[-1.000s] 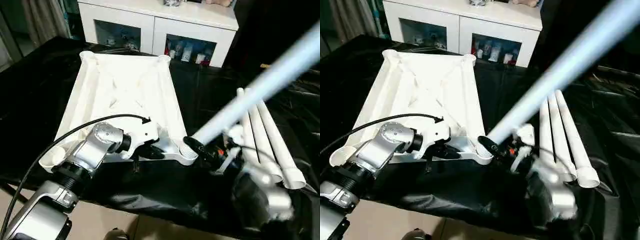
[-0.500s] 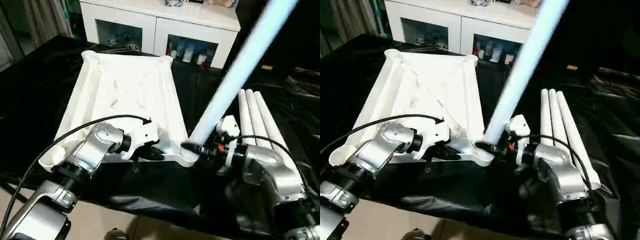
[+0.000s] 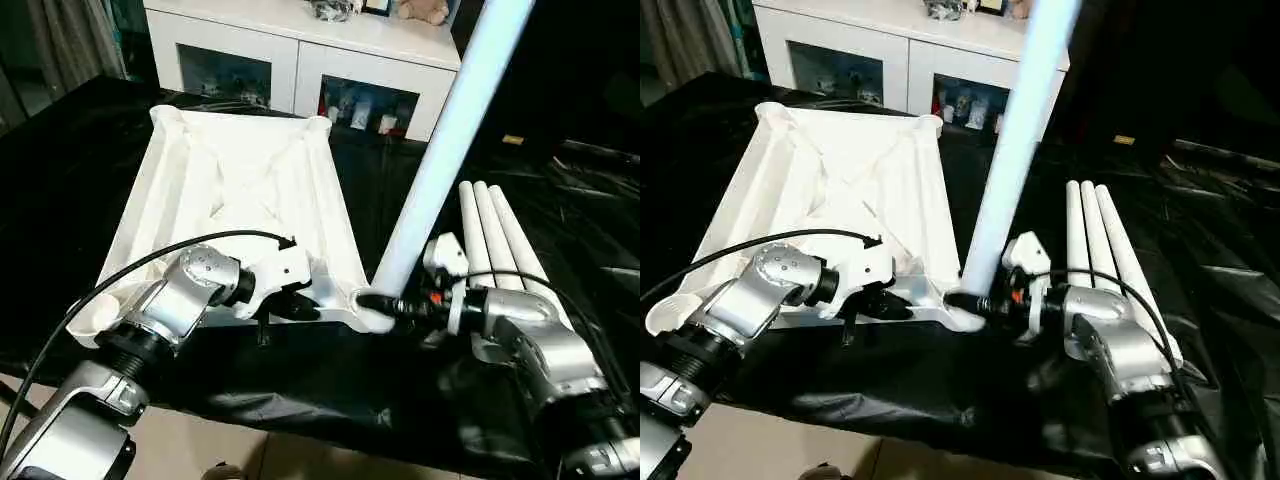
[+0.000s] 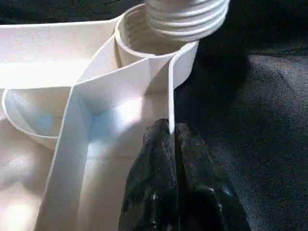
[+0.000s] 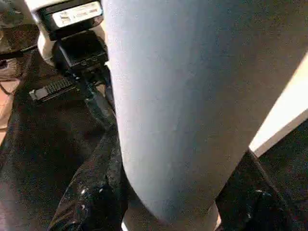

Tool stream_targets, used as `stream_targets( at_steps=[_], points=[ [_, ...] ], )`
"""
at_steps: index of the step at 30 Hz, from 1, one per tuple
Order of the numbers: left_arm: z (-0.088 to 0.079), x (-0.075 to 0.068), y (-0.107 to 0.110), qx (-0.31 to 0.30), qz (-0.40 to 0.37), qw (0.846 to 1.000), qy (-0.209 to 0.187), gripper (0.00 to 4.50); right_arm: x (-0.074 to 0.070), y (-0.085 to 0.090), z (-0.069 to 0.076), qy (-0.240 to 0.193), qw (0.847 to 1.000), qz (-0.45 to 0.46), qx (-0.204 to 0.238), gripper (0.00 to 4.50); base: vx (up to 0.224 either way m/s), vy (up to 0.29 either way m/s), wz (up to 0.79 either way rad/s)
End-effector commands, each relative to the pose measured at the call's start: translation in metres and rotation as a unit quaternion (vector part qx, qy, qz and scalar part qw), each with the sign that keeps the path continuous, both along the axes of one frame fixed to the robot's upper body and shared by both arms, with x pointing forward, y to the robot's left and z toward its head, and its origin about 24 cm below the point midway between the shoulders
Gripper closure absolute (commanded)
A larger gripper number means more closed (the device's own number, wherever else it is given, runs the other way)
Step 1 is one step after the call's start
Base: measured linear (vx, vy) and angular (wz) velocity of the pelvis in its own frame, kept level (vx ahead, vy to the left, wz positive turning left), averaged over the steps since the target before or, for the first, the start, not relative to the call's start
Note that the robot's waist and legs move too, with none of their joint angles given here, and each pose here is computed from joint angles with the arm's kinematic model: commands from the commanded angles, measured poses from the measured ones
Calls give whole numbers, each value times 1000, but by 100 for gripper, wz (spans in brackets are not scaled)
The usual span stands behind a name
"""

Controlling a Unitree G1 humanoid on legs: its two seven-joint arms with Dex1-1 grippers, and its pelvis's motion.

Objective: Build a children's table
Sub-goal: Insert table leg to table base

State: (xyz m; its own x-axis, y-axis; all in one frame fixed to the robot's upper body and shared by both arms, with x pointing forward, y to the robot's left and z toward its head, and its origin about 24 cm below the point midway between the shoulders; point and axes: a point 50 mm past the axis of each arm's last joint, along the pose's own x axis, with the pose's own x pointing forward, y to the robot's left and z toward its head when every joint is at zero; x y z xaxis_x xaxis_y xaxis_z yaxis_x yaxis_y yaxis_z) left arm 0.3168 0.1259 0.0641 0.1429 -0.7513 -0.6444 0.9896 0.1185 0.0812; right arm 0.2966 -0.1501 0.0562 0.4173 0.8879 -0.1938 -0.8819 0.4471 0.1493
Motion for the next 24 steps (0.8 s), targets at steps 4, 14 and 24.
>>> stream_targets(
  at_steps=[4,14,24],
  points=[
    [8,3,4,17,-6,1000,-24,450,9,-2,-10,33,999,-16,-38,259,0,0,0],
    [7,4,5,23,-2,999,-28,450,13,8,-12,46,998,7,-49,259,0,0,0],
    [8,4,7,26,0,999,-29,450,16,13,-13,53,997,22,-49,259,0,0,0]
  ],
)
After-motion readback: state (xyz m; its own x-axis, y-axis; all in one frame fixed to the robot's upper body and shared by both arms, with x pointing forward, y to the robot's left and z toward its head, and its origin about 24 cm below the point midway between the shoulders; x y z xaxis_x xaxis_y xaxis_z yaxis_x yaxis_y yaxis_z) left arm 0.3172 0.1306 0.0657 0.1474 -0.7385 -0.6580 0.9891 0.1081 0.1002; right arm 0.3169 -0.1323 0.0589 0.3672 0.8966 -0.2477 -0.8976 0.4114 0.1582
